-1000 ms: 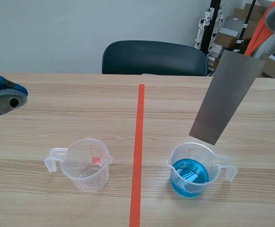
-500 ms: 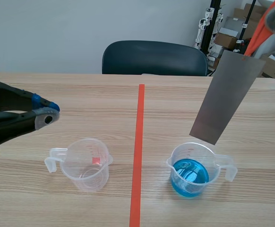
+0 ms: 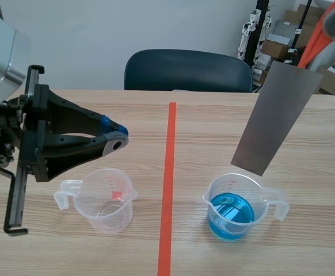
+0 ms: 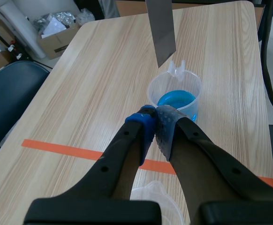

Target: Do the redox reaction experiment. raise the plate out of the solution

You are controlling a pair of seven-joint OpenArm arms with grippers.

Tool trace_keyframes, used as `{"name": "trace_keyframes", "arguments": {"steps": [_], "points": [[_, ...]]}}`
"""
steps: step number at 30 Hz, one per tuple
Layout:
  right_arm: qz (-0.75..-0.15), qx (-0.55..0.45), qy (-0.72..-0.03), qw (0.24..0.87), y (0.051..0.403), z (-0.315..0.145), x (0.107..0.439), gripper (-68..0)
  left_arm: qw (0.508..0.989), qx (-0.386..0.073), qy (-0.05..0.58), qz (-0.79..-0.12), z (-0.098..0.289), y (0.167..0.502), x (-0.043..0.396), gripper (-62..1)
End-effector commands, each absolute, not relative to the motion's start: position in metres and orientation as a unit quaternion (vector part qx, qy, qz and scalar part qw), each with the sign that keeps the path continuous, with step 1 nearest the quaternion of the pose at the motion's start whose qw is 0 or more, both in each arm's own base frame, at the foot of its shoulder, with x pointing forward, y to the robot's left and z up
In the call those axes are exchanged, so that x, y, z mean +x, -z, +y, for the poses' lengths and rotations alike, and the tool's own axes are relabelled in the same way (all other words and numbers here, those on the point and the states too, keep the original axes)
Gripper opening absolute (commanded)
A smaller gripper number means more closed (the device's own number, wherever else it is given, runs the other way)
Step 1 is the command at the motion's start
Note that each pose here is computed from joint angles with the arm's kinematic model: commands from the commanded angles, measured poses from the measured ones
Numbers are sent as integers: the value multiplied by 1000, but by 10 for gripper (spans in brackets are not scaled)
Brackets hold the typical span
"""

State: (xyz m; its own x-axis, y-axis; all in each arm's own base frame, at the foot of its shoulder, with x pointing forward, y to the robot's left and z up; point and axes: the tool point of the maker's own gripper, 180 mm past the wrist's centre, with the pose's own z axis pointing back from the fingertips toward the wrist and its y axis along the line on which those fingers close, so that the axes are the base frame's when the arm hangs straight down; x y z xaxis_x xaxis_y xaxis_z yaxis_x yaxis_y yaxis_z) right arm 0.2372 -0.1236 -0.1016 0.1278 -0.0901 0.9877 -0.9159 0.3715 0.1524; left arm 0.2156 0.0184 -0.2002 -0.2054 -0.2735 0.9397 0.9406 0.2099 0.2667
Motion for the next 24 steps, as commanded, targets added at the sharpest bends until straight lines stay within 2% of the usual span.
{"name": "trace_keyframes", "arguments": {"steps": [1, 11, 24], "points": [[-579, 452, -339, 588, 86, -123, 240, -671, 548, -306, 550, -551, 15, 200, 217, -581], [-579, 452, -339, 588, 86, -123, 240, -671, 535, -304, 572, -542, -5, 212, 220, -581], [-579, 452, -340, 588, 86, -123, 240, -671, 537, -303, 568, -545, -24, 222, 239, -579]]}}
